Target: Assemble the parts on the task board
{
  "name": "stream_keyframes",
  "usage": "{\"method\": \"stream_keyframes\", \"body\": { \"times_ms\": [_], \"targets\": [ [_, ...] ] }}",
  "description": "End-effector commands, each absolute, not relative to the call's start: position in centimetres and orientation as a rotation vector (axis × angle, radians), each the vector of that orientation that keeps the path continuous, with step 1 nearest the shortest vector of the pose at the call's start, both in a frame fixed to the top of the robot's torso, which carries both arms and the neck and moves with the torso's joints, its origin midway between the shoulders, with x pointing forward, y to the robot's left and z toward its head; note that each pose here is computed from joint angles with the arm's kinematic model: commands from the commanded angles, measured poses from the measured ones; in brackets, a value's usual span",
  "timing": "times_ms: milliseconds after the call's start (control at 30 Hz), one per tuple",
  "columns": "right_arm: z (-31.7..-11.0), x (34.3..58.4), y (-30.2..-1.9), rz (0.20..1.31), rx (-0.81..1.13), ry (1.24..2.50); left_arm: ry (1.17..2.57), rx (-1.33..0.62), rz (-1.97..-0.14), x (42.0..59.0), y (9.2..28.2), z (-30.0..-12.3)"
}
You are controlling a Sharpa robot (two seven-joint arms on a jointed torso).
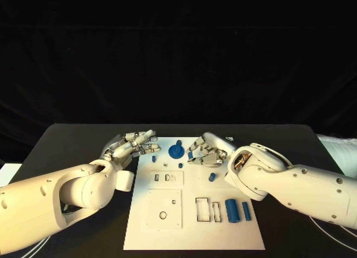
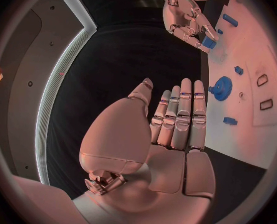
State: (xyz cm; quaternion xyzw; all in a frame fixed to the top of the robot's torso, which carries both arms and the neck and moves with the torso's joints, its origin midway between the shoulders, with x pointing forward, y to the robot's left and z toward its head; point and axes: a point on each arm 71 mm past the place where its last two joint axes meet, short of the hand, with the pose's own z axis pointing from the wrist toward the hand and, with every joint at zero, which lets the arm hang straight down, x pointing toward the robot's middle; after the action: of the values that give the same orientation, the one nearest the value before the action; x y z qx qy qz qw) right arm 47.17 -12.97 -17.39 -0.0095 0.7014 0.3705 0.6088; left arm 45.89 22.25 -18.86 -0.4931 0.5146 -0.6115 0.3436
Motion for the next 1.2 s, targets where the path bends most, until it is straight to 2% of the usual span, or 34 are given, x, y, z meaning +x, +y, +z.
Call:
{"method": "stream_keyframes", "body": {
  "times_ms": [33, 533, 1200],
  "targets": [
    [-17.9, 47.1, -12.2, 0.781, -0.073, 1.618, 1.316, -1.26, -1.613, 46.0, 22.4, -18.7],
    [-21.3, 46.2, -8.2, 0.782, -0.133, 1.695, 1.283, -1.28, -1.592, 46.3, 23.4, -18.7],
    [-22.3, 45.5, -6.9, 0.771, -0.19, 1.755, 1.283, -1.287, -1.588, 46.3, 23.5, -18.7]
  ]
}}
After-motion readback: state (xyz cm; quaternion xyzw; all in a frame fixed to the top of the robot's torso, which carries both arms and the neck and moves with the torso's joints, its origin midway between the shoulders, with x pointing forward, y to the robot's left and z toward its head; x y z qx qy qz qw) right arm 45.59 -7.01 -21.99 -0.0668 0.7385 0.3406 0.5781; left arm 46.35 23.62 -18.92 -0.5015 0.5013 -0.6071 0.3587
